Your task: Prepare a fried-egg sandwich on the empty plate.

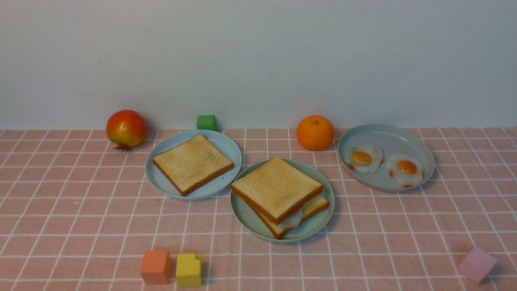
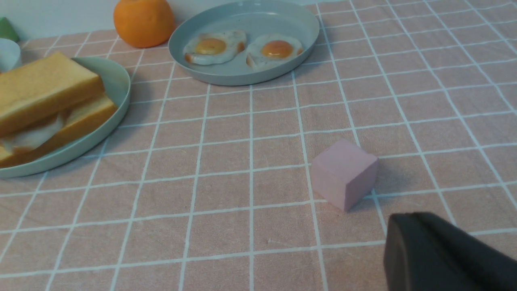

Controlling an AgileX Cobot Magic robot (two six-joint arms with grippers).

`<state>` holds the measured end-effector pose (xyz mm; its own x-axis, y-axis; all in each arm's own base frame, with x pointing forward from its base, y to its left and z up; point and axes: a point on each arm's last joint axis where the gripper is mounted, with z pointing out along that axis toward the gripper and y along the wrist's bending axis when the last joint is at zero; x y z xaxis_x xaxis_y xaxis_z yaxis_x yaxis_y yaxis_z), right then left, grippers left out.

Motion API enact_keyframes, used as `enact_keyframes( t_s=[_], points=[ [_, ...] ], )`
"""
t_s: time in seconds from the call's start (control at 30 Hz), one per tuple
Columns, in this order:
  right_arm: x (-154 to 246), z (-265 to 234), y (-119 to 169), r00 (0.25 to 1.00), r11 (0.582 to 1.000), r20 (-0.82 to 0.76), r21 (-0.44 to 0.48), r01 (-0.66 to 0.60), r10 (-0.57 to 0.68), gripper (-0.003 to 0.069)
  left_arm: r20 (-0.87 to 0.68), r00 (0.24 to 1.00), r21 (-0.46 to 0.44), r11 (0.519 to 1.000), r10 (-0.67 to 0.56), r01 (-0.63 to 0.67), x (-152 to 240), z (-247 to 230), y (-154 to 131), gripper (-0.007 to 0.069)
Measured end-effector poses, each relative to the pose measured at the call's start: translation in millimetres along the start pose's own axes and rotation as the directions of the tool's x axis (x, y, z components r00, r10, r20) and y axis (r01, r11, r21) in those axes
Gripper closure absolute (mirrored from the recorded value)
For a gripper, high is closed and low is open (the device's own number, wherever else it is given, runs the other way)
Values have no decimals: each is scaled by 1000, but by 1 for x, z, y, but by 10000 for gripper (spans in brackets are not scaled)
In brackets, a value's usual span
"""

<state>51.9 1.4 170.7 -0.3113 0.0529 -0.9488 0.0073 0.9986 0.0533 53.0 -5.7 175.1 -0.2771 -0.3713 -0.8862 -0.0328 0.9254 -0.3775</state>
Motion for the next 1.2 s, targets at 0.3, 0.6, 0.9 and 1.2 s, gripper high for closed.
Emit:
enact_keyframes(
  t_s=[0.3, 0.6, 0.9, 1.2],
  points=[
    [0, 0, 0, 1000, 1000, 0, 0, 0, 0, 610, 0, 1000, 0, 1000, 0, 0, 0, 0, 0, 613],
    [0, 0, 0, 1000, 1000, 0, 0, 0, 0, 595, 0, 1000, 0, 1000, 0, 0, 0, 0, 0, 613],
    [0, 0, 0, 1000, 1000, 0, 0, 1, -1, 583, 0, 1000, 0, 1000, 0, 0, 0, 0, 0, 613],
    [0, 0, 0, 1000, 1000, 0, 0, 1, -1, 571, 0, 1000, 0, 1000, 0, 0, 0, 0, 0, 613]
  ],
)
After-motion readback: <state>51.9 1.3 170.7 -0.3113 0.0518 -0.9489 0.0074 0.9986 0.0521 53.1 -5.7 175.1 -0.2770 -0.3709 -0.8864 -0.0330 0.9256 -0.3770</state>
